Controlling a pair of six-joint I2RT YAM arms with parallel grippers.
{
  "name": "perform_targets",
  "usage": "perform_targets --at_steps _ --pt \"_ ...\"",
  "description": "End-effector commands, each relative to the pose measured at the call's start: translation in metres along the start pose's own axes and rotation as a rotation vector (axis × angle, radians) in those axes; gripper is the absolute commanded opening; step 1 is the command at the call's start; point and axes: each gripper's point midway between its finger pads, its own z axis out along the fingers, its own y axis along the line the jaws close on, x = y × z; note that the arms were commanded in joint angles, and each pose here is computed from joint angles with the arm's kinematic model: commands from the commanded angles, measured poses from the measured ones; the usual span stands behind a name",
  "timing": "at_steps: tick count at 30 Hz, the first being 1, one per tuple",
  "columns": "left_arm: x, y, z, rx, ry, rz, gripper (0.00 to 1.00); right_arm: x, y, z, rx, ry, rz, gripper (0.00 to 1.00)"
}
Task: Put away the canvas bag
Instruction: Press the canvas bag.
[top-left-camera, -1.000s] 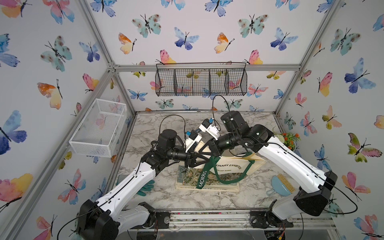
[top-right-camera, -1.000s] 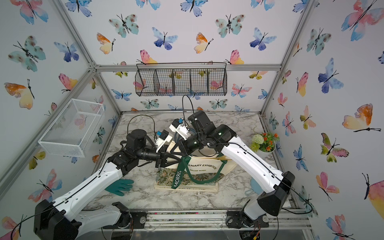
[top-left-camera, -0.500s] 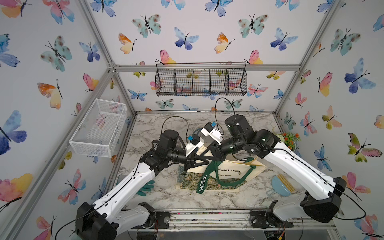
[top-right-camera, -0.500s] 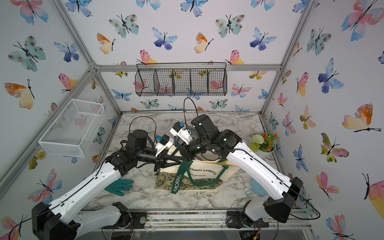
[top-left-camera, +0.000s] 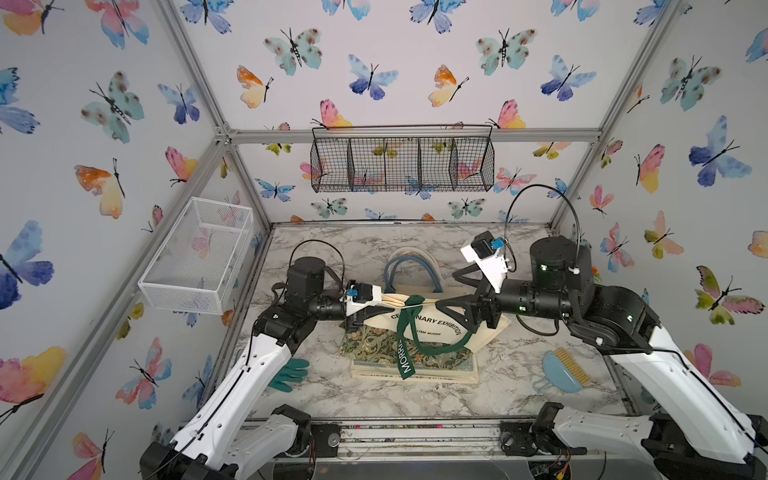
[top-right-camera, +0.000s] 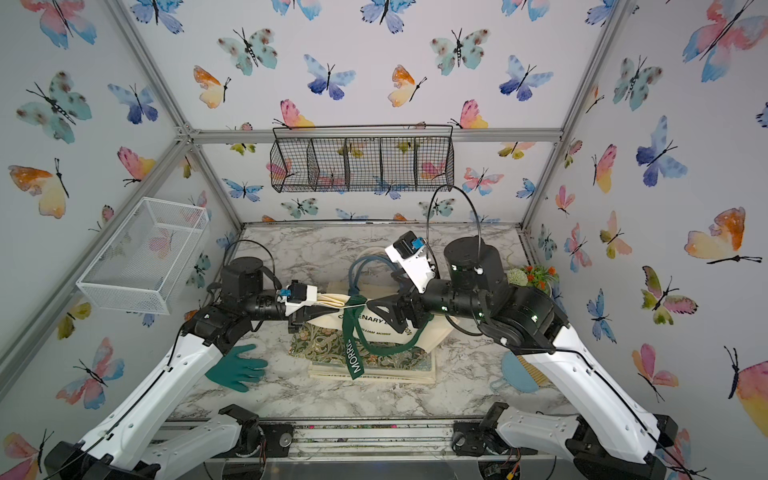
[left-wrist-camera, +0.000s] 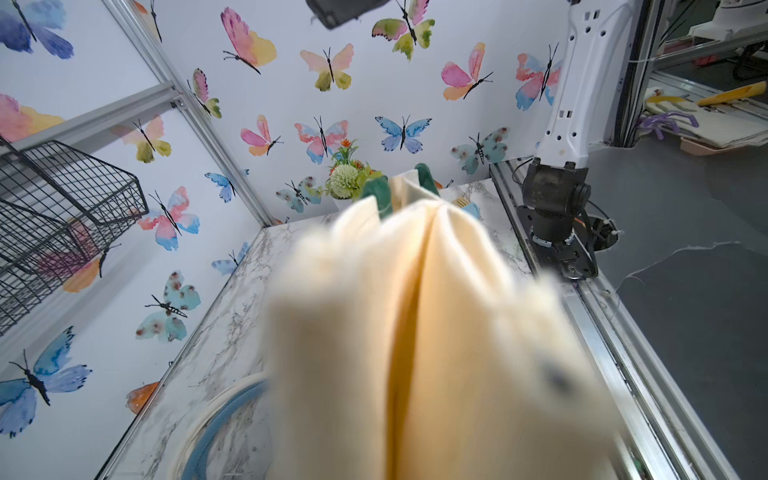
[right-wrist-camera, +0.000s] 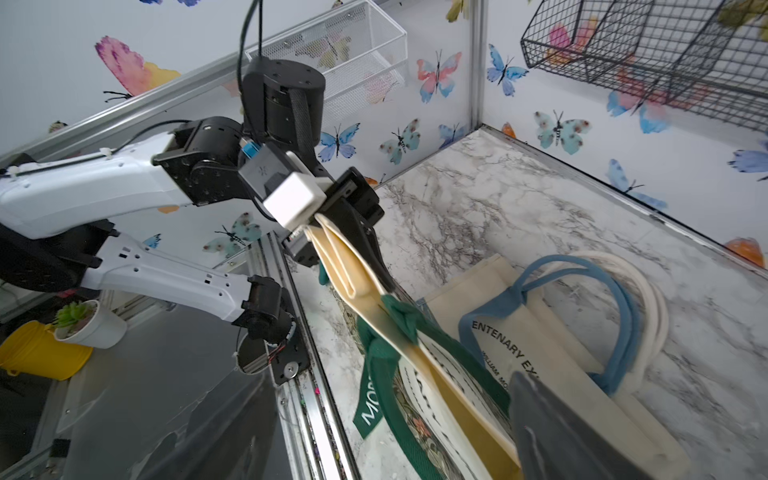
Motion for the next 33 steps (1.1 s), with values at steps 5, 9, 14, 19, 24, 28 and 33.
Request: perform_targets --at_steps 5,9,14,19,24,28,33 --pt "-0.060 -0.021 -0.024 0.208 -0.243 0.109 0.00 0.007 -0.018 -0.025 0.132 -0.065 0.007 0.98" --pt "-0.072 -0.022 -0.033 0.254 -0.313 0.066 0.00 0.024 -0.026 -0.024 0.179 0.011 0.074 1.00" --pt "-0.075 -0.022 -0.038 0.293 -0.342 0.018 0.00 0.037 -0.039 -0.036 0.267 0.017 0.105 1.00" --pt "-0.074 -0.023 -0.040 0.321 -0.349 0.004 0.00 0.050 -0.035 -0.036 0.243 0.054 0.108 0.97" --pt "-0.070 -0.007 -0.039 0.289 -0.327 -0.040 0.00 0.065 -0.009 -0.034 0.087 0.096 0.120 0.93" --pt "-0.070 0.011 -0.041 0.247 -0.308 -0.053 0.00 0.090 0.006 -0.027 -0.010 0.176 0.150 0.89" --pt "-0.070 0.032 -0.039 0.206 -0.286 -0.064 0.00 0.107 0.018 -0.020 -0.088 0.222 0.193 0.84"
